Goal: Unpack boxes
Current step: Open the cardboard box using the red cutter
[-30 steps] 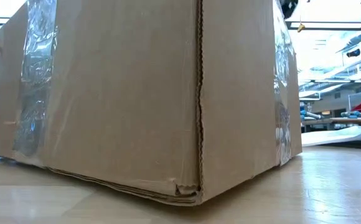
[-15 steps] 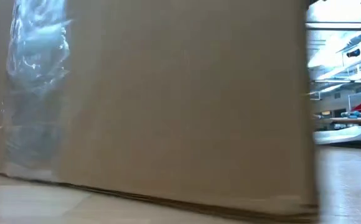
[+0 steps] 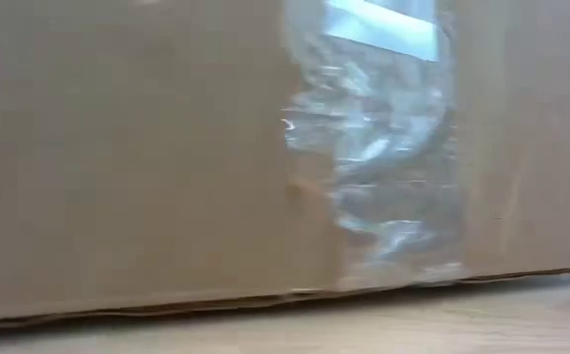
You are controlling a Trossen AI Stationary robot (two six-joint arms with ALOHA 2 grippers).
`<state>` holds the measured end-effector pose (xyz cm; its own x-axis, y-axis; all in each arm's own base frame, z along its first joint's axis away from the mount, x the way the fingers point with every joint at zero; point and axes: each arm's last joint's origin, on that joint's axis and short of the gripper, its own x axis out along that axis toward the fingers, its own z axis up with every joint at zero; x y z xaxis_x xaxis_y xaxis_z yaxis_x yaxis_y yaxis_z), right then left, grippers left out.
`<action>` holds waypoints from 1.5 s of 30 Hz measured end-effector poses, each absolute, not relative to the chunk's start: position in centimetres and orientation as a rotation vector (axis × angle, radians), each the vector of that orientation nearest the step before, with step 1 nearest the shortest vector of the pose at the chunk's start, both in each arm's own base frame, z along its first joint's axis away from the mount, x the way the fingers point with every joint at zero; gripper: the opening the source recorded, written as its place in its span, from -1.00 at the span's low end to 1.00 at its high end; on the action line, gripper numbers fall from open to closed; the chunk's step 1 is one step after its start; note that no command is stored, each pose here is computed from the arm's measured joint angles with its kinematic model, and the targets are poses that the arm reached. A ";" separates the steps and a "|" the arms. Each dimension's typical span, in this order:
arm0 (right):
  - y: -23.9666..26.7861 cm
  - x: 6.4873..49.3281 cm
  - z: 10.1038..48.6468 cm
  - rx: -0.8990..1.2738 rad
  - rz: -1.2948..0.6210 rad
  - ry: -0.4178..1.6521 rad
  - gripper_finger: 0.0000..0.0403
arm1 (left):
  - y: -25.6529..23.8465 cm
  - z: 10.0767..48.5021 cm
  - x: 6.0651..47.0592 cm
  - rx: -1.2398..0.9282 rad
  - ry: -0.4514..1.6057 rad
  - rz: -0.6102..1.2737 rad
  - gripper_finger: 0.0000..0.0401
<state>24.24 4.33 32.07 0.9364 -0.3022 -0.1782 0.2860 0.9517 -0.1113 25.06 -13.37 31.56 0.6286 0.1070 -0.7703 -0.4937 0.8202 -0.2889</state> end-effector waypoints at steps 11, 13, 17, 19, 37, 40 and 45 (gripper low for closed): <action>9.0 22.9 29.7 0.171 -0.087 0.373 -0.32 | -11.4 31.9 26.0 -0.312 0.773 0.407 -0.42; 9.8 23.2 28.4 0.166 -0.132 0.386 -0.32 | -11.3 30.9 25.9 -0.298 0.803 0.413 -0.42; 10.5 24.3 26.2 0.132 -0.241 0.363 -0.32 | -11.6 28.9 25.5 -0.309 0.888 0.367 -0.42; 10.6 25.0 25.2 0.111 -0.275 0.363 -0.32 | -12.0 28.3 25.4 -0.325 0.900 0.331 -0.42; 4.7 30.3 24.2 -0.213 -0.368 0.267 -0.31 | -14.6 28.1 24.9 -0.579 0.809 0.293 -0.42; 4.1 29.4 27.5 -0.205 -0.360 0.181 -0.33 | -14.4 28.8 24.8 -0.567 0.793 0.313 -0.42; 4.1 25.8 31.9 -0.159 -0.299 0.117 -0.32 | -13.9 31.3 24.7 -0.504 0.742 0.340 -0.42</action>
